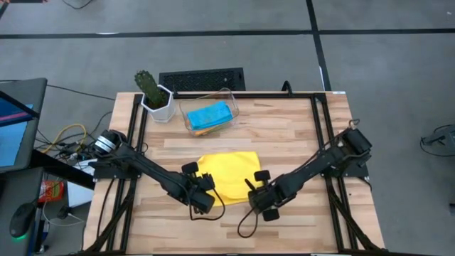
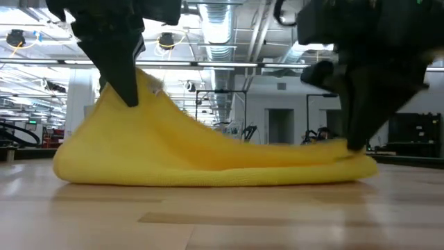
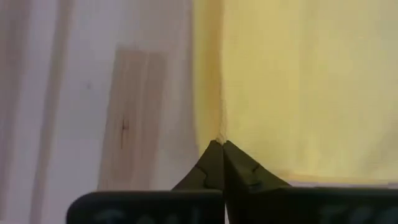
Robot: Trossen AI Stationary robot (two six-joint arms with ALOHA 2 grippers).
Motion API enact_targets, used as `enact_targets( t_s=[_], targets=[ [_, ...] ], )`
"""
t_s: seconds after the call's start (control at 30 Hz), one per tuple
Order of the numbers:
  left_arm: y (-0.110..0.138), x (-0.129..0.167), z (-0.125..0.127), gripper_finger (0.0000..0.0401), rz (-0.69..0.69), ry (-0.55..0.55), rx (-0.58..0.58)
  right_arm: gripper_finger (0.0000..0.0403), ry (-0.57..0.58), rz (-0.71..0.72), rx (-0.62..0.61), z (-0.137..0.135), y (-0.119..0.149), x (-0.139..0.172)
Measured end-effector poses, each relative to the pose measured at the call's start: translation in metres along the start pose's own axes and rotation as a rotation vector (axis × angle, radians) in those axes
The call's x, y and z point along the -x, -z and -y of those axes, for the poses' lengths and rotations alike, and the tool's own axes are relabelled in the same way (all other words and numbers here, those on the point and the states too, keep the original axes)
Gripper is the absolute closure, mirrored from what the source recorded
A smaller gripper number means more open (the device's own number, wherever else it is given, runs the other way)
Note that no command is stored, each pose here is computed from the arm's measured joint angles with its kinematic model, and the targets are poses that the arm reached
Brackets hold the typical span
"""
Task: Fold microfiber towels
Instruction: Fold the yellow microfiber cloth
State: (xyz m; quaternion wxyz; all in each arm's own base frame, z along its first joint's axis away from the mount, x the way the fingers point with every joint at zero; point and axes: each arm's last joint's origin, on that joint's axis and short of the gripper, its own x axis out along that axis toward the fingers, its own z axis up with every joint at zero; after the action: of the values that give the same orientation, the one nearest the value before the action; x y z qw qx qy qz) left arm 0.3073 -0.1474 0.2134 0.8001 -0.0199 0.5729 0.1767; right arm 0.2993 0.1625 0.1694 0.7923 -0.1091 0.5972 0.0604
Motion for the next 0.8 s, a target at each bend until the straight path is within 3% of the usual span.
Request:
enact_targets(
  t_s=[0.3, 0.5, 0.8],
  targets=[
    [-0.006, -0.002, -0.015, 0.0401, -0.018, -0.05, -0.005, 0.039, 0.041, 0.095, -0.114, 0.048, -0.003, 0.041],
    [-0.018, -0.01, -0.033, 0.0401, -0.031, -0.095, -0.021, 0.0394, 0.073, 0.035, -0.154, 0.084, -0.001, 0.037],
    [-0.035, -0.021, -0.06, 0.0401, -0.047, -0.136, -0.046, 0.0392, 0.1, -0.01, -0.2, 0.116, 0.007, 0.041]
  ],
)
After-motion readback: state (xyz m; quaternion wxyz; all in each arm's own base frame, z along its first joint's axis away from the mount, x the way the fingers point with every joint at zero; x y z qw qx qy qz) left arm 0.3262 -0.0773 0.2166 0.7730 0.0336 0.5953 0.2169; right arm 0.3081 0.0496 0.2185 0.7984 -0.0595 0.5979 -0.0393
